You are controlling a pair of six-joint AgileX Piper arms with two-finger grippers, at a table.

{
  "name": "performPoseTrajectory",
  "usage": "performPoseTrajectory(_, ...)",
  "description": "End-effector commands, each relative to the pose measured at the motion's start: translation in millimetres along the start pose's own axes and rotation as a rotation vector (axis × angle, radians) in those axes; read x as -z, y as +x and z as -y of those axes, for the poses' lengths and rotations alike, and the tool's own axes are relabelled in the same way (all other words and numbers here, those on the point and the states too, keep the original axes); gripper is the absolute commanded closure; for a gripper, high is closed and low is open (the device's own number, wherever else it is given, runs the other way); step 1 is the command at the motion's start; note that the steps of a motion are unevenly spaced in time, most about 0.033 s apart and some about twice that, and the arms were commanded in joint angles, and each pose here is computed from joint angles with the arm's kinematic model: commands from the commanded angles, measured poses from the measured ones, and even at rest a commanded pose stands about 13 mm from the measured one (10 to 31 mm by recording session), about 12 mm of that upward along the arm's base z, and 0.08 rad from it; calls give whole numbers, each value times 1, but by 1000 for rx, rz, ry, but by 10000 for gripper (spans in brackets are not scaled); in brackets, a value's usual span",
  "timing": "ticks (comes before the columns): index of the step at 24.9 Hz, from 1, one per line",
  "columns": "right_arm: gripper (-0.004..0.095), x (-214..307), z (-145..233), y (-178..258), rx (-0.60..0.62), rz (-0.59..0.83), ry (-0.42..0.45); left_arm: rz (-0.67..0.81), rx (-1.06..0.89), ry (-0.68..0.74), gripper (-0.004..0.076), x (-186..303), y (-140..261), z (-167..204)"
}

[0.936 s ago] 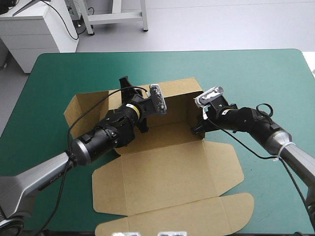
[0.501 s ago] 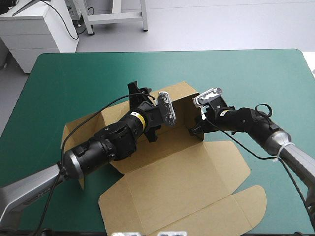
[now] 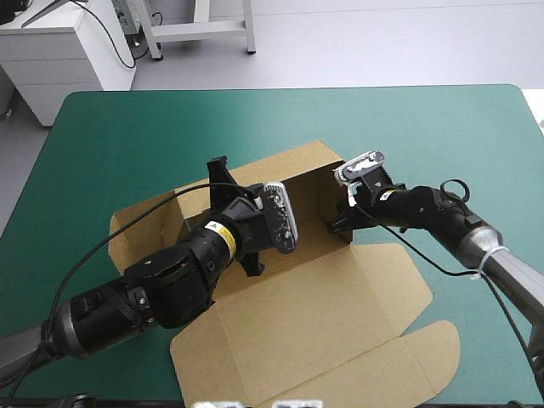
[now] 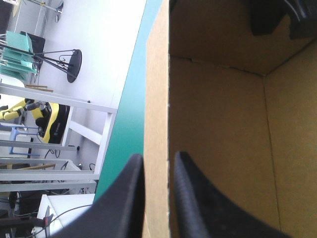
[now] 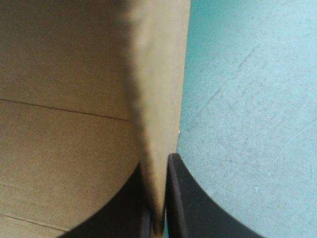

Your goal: Fold the box

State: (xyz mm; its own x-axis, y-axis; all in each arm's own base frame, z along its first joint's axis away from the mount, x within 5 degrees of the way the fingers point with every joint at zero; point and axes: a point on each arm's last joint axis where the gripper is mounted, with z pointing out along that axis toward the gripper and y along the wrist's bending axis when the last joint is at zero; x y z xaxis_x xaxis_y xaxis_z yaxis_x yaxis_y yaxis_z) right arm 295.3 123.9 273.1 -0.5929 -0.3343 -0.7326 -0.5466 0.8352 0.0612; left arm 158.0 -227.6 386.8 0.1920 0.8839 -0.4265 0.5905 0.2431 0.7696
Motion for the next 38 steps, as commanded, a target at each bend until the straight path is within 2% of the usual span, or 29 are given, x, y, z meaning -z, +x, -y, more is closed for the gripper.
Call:
performPoseTrajectory(1,926,16,-1,-18,-12,104,21,37,-3,-51,712,18,-1,-14)
performPoseTrajectory(5,926,16,-1,-18,-12,104,21,84,0,-36,707,20,-5,-13)
performPoseTrajectory(8,926,16,-1,-18,-12,104,21,150,45,133,707,27,-13,-12)
performPoseTrajectory(9,926,16,-1,-18,-12,104,21,186,82,183,707,32,-15,-19)
performPoseTrajectory(13,926,16,-1,-17,-12,102,20,232,235,193,707,41,-8,-62)
performPoseTrajectory(23,926,16,-2,-16,-12,89,11,-15,644,162,707,47,74,-128)
performPoseTrajectory(26,926,16,-2,-16,-2,85,14,-86,850,121,710,50,107,-142)
performPoseTrajectory(31,926,16,-2,-16,5,83,16,-130,941,83,713,55,128,-150)
performPoseTrajectory(38,926,36,-3,-19,33,106,46,-161,941,96,733,55,132,-148)
